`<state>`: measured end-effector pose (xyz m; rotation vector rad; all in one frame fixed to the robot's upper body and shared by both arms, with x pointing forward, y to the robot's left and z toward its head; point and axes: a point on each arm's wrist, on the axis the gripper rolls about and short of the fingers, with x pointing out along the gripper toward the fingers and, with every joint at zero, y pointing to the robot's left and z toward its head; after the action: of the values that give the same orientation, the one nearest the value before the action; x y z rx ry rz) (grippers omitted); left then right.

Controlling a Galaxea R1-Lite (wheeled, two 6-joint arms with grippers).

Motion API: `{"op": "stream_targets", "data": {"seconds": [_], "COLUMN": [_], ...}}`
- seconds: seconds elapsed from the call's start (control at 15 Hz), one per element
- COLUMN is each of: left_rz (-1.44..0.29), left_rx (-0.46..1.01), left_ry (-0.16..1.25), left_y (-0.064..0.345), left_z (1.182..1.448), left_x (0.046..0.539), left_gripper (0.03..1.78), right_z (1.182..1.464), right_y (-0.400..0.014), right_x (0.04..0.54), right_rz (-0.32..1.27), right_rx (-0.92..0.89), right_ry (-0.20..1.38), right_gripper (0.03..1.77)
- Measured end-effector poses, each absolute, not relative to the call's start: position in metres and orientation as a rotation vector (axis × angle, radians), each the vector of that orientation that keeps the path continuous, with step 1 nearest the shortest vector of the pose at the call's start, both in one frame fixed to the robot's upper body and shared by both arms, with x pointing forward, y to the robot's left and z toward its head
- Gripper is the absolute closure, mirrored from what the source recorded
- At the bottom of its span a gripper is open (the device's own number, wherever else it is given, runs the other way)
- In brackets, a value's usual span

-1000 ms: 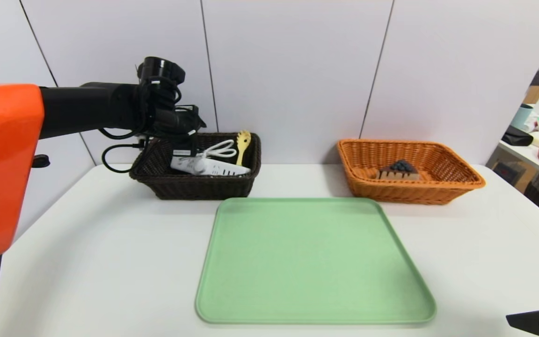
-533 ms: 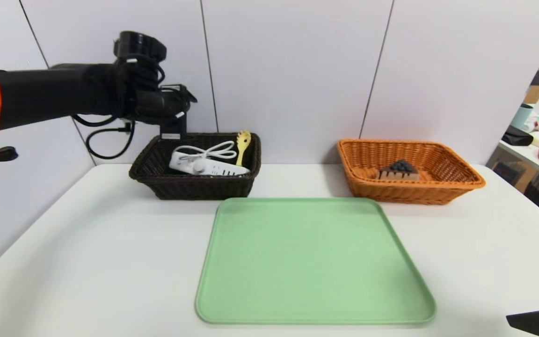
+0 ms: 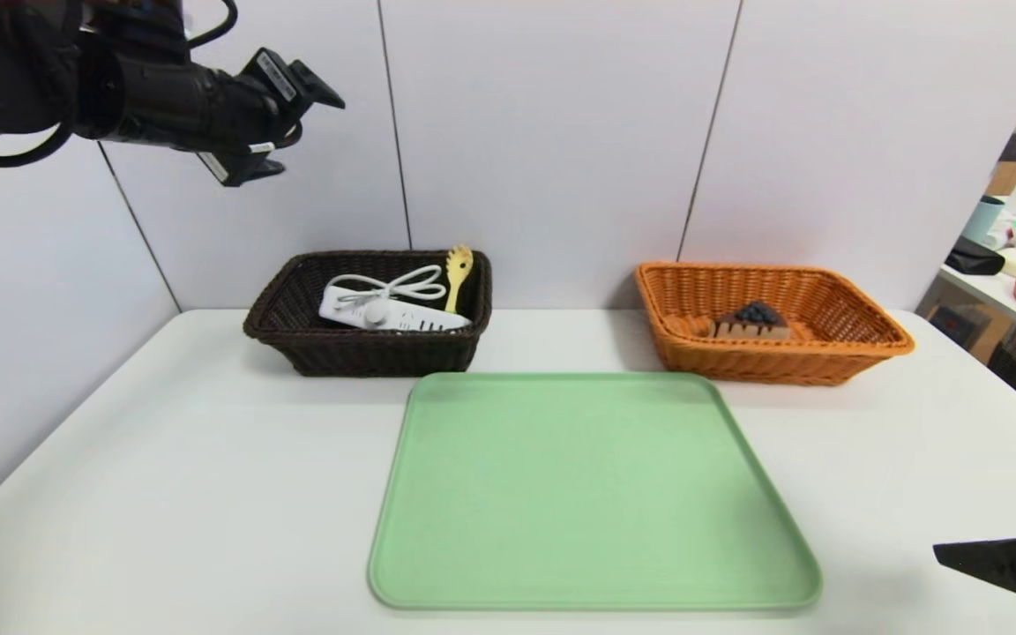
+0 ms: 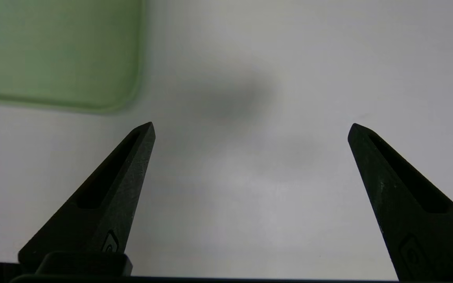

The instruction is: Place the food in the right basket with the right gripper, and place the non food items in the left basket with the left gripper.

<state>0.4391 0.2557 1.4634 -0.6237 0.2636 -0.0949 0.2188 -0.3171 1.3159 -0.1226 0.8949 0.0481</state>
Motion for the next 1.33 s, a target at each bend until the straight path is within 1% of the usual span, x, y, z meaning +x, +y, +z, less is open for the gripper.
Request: {"op": "stream_targets", "data": {"seconds": [0.13,0.27,0.4,0.6,0.73,0.87,1.07,1.33], "left_rz": [-0.08,-0.06,-0.075,-0.085,-0.089,-0.083,-0.041,0.0], "left_rx": [-0.366,-0.151,-0.019,0.03,0.042,0.044,0.045,0.035], "left_ry": [0.23,0.215,0.223,0.29,0.348,0.373,0.353,0.292], "left_y": [0.26,0.263,0.26,0.259,0.259,0.262,0.272,0.29], "left_z": [1.466,1.466,1.463,1.446,1.431,1.421,1.416,1.418], "left_x": [0.437,0.436,0.435,0.43,0.421,0.404,0.365,0.301], "left_gripper": [0.18,0.17,0.15,0.14,0.14,0.13,0.12,0.12], "right_z": [1.319,1.322,1.327,1.333,1.334,1.335,1.337,1.338], "right_y": [-0.317,-0.317,-0.315,-0.314,-0.314,-0.314,-0.318,-0.327], "right_x": [0.224,0.227,0.234,0.242,0.242,0.241,0.236,0.223], "right_rz": [0.04,0.028,0.028,0.036,0.036,0.033,0.015,-0.035], "right_rx": [-0.132,-0.14,-0.131,-0.145,-0.146,-0.147,-0.148,-0.153], "right_ry": [0.82,0.774,0.685,0.547,0.533,0.525,0.514,0.497], "right_gripper": [0.1,0.1,0.1,0.1,0.1,0.1,0.1,0.1]}}
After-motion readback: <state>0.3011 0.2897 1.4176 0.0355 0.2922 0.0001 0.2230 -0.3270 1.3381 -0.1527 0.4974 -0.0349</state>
